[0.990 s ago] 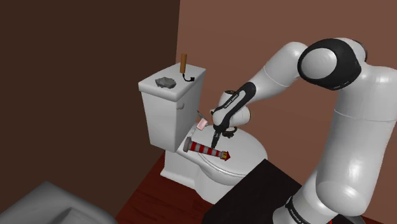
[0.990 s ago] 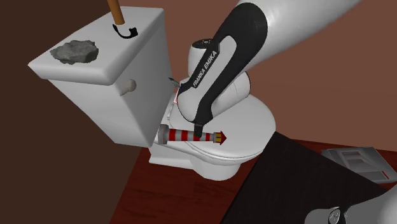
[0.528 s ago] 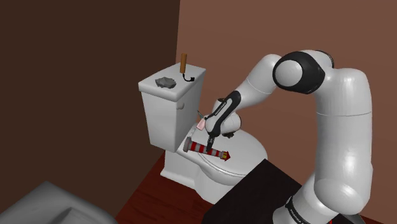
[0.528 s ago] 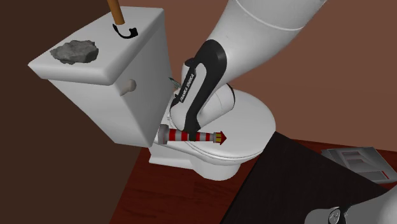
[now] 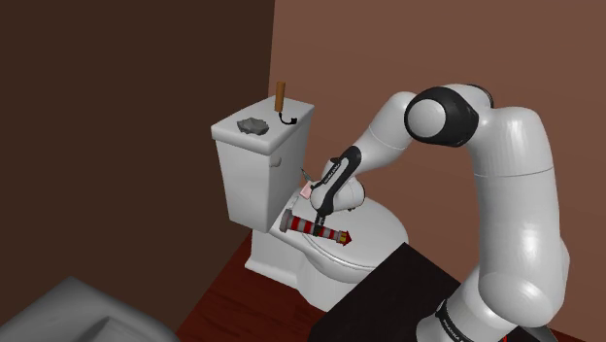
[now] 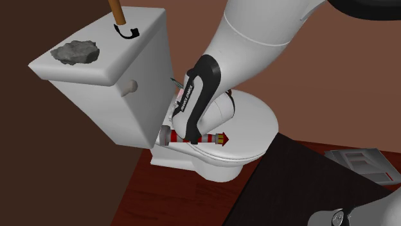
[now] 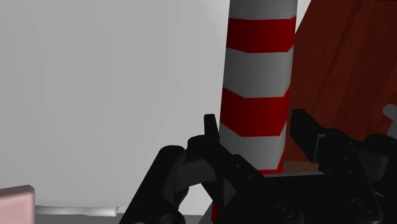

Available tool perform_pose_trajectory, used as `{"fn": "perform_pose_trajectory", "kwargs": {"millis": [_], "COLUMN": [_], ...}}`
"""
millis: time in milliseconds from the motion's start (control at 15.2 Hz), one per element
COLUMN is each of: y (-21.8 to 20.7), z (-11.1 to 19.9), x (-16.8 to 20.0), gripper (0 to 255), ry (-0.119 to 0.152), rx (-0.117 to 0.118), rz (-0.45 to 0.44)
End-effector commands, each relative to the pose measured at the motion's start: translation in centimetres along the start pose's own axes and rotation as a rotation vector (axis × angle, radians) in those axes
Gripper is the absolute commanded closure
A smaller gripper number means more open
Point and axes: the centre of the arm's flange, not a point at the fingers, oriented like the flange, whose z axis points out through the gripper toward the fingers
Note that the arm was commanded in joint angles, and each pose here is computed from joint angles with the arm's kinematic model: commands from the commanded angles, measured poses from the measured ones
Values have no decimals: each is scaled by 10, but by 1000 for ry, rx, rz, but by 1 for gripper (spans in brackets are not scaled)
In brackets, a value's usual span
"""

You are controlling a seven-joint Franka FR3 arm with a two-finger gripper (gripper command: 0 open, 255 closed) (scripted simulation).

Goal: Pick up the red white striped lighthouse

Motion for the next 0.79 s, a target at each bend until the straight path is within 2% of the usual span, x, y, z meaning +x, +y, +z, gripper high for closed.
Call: {"fn": "perform_pose_trajectory", "kwargs": {"millis": [0, 462, 726], "y": [0, 0, 1], "z": [1, 1, -20], "x": [0, 0, 1], "gripper": [255, 255, 255], "ry": [-1, -1, -1], "rx": [0, 0, 0], "rz": [0, 0, 0]}}
